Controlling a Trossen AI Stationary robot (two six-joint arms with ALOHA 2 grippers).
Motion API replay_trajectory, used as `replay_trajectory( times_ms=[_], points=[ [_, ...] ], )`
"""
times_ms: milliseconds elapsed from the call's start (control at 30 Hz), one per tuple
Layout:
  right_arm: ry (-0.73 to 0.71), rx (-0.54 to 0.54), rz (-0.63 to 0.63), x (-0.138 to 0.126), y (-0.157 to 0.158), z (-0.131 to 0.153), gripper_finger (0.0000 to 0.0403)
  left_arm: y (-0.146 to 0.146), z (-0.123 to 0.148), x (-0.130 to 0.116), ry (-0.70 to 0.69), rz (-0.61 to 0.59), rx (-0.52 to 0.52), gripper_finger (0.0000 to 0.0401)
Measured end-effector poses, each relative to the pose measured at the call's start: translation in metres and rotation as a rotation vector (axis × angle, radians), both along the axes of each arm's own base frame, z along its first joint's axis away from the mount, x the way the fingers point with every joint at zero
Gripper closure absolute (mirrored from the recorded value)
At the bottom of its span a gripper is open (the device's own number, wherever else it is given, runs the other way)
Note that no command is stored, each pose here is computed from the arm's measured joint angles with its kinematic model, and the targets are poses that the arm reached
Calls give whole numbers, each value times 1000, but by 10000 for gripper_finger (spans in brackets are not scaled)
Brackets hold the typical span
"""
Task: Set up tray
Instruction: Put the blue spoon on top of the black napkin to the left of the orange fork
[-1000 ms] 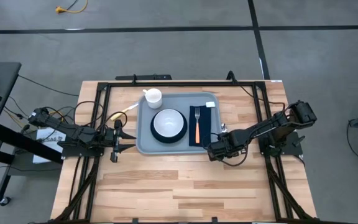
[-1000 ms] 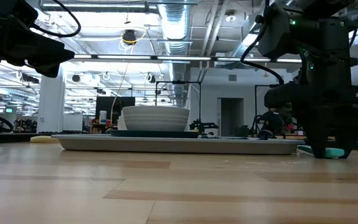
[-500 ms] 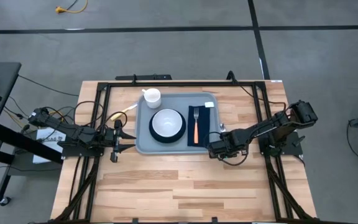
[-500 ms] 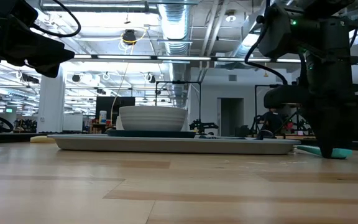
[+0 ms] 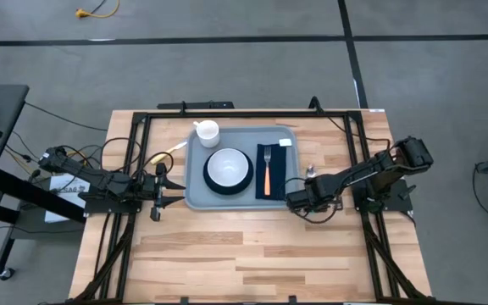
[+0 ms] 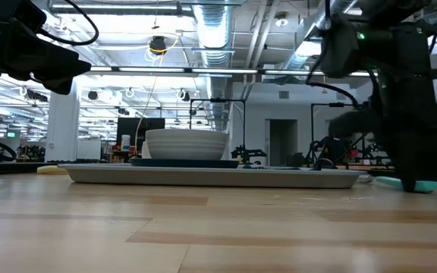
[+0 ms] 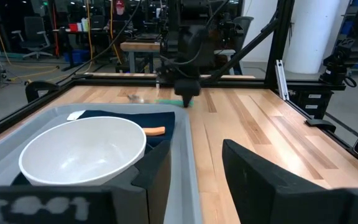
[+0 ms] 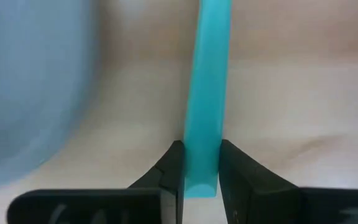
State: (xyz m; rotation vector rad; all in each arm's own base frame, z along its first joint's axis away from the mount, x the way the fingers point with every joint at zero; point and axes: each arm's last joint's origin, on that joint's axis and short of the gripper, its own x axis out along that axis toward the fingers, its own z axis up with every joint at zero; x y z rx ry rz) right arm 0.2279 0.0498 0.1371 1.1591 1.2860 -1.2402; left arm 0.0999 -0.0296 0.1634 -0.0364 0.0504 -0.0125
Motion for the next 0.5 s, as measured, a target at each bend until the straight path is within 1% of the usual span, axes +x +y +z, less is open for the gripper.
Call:
replay_trajectory(
  times_ms=[67,200,367,500],
  points=[
    [44,-37,-13,-10,-6,7,351,0,0,0,0,0,0,266],
    [7,-39,-33,-19,-12,28,351,0,0,0,0,0,0,266],
    [-145,-51,-81,-19,-20,55,351,0,0,0,0,0,0,266],
    [-268,-40,-79,-3,-28,76,351,0,0,0,0,0,0,266]
  ],
)
